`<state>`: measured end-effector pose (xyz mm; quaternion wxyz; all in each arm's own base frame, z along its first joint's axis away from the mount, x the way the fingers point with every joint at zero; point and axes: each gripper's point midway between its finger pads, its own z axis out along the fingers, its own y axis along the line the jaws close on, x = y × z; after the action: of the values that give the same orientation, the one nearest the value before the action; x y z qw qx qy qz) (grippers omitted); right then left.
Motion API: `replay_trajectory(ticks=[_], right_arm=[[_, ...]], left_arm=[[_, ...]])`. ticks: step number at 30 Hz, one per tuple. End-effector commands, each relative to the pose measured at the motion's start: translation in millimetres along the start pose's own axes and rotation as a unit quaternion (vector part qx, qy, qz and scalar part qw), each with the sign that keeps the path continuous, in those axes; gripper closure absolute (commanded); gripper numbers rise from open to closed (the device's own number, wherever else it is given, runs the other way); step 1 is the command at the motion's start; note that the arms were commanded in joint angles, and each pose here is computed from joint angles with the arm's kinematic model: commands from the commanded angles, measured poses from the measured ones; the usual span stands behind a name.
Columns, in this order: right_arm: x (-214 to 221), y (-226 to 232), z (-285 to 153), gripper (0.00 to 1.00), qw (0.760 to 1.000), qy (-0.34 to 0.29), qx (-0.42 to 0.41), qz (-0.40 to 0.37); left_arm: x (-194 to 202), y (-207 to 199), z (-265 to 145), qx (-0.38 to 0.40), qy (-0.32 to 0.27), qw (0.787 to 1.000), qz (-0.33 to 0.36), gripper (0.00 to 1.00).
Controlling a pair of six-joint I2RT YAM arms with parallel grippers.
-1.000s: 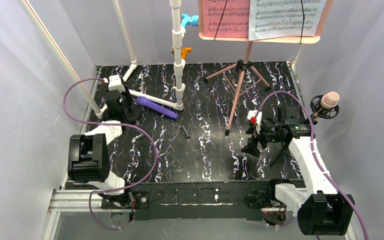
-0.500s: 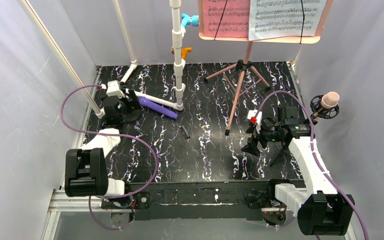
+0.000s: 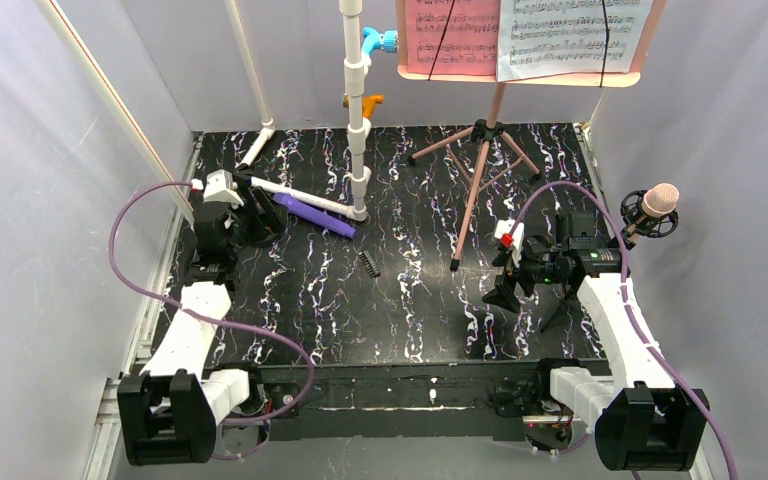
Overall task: Pack up the instrument practice props
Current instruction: Pick up the microphone stand with the microphone from the center of the board.
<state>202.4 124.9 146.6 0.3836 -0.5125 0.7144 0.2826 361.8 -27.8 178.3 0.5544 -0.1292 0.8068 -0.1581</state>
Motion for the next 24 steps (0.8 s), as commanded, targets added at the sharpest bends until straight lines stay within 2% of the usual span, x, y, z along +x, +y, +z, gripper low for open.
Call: replay_trajectory(ticks=[1,12,24], right_arm=[[-1,-1,1,0.02,1.000,-0.006,0.001,-0.002],[1,-3,2,0.02,1.000,-0.004,0.002,0.002],[3,-4,3,0.02,1.000,-0.002,0.003,0.007]], left_arm=[[17,-8,-27,0.007,0.043,0.998,-0.036,0.02],[35,-25,-77,0.038,0.063,0.995,-0.074,0.02],[63,-63,-108,0.152,0.117,0.978,-0.077,0.02]])
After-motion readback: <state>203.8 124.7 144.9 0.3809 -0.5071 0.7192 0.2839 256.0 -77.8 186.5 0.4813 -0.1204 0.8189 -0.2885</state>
